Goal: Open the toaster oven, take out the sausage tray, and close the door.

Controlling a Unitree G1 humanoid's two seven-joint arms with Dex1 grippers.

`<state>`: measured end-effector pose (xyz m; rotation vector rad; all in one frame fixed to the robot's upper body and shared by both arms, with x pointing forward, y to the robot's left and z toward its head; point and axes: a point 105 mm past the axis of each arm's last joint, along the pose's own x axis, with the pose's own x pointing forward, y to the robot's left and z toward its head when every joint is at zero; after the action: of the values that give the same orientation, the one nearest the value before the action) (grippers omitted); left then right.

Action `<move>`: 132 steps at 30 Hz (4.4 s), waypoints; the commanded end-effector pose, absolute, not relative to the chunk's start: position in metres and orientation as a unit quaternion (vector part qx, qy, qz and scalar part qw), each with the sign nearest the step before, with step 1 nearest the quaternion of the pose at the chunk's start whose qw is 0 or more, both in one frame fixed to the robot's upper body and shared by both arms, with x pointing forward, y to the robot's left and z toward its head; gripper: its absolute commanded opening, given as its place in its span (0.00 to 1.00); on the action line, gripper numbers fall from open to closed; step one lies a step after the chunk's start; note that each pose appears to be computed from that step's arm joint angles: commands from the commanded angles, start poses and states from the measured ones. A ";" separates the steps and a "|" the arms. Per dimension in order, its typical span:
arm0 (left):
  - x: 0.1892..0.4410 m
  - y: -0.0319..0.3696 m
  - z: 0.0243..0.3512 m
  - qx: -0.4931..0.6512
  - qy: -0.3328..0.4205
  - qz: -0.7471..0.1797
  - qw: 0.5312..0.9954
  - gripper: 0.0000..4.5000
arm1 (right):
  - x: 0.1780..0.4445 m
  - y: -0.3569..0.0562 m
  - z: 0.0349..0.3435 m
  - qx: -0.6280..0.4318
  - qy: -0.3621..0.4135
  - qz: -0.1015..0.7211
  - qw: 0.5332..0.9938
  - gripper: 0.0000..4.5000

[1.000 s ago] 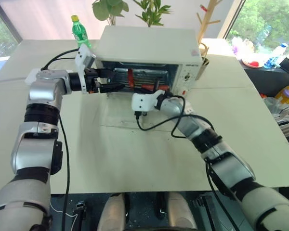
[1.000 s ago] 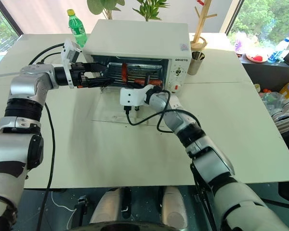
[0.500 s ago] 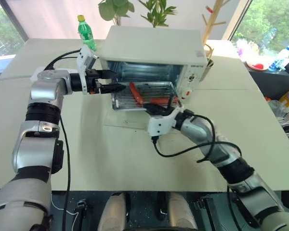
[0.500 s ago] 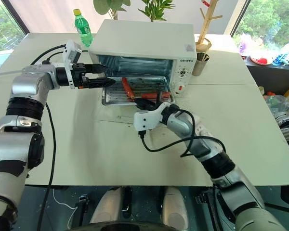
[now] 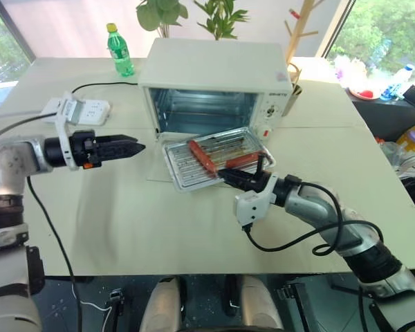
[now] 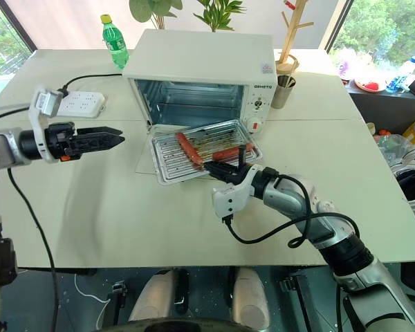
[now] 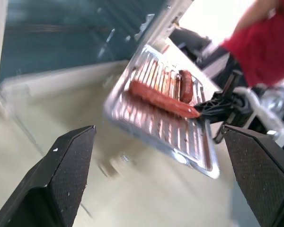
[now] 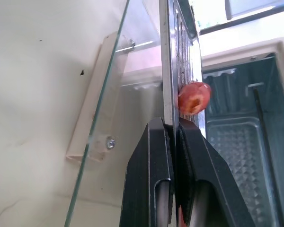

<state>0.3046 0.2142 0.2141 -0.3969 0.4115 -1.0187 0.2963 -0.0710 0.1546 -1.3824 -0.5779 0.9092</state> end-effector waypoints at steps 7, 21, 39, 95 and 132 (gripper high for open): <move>0.281 0.181 0.181 -0.331 0.210 -0.456 0.799 1.00 | 0.285 -0.065 0.178 -0.591 -0.319 0.396 0.627 0.01; 0.282 0.122 0.165 -0.405 0.228 -0.473 0.749 0.88 | 0.276 -0.062 0.172 -0.582 -0.323 0.419 0.617 0.00; 0.278 0.117 0.164 -0.469 0.265 -0.434 0.722 0.00 | 0.281 -0.074 0.172 -0.584 -0.296 0.411 0.635 0.17; 0.164 0.269 0.134 -0.586 -0.006 -0.033 0.809 0.00 | 0.364 -0.131 0.176 -0.104 -0.004 0.429 0.897 0.47; 0.295 0.127 0.109 -0.427 0.394 -0.449 0.679 0.00 | 0.237 -0.195 0.155 -0.129 0.108 0.401 0.901 0.99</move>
<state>0.2912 0.1275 0.1031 -0.9646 0.9059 -0.9766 0.2386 -0.1970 0.1435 -0.2510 0.2718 0.8369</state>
